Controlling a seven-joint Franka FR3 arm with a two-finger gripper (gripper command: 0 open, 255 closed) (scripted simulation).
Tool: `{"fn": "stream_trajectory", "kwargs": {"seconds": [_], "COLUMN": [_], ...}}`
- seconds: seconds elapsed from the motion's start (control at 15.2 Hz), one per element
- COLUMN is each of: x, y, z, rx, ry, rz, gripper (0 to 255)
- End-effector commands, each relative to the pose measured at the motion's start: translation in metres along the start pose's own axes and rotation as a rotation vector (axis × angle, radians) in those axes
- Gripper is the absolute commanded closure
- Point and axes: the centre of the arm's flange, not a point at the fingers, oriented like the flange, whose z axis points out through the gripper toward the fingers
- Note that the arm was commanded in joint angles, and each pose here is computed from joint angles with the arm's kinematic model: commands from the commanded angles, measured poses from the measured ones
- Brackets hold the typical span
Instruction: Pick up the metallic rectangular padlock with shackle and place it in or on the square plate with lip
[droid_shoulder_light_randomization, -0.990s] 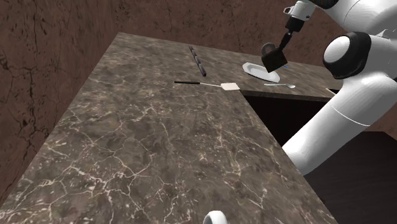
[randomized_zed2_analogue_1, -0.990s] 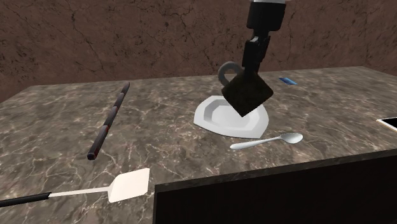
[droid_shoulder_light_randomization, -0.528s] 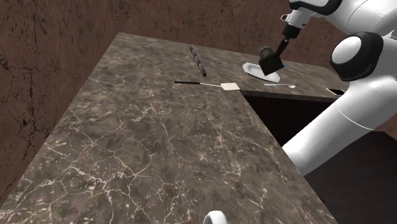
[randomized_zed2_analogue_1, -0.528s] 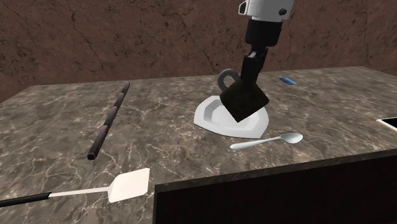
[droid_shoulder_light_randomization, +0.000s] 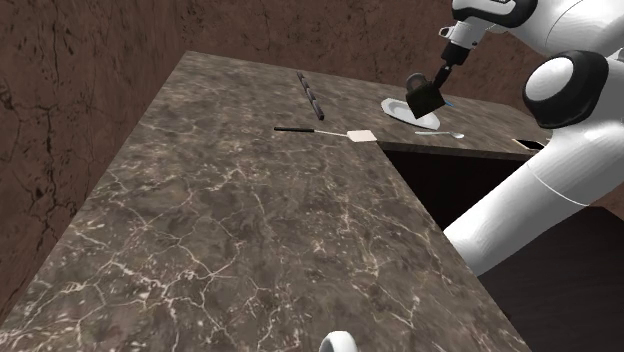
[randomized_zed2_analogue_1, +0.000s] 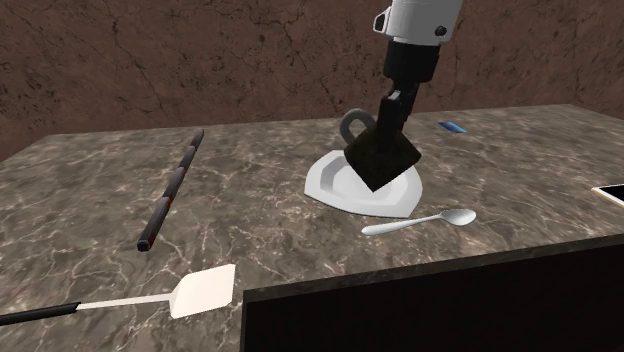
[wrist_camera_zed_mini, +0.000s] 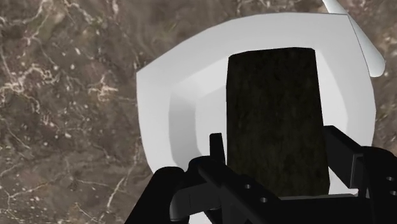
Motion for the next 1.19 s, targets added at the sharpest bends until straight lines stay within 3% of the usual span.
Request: {"fn": "stream_trajectory", "kwargs": {"seconds": [0.0,0.07,0.4,0.66,1.12], "x": [0.0,0.0,0.0,0.001,0.001], "y": [0.001,0.001,0.001,0.002,0.002], "z": [0.005,0.004,0.005,-0.045,-0.045], "rx": [0.007,0.007,0.007,0.007,0.007], "ry": [-0.009,-0.009,-0.009,-0.009,-0.009], "rz": [0.003,0.003,0.003,0.003,0.003], "gripper": [255,0,0,0,0]}}
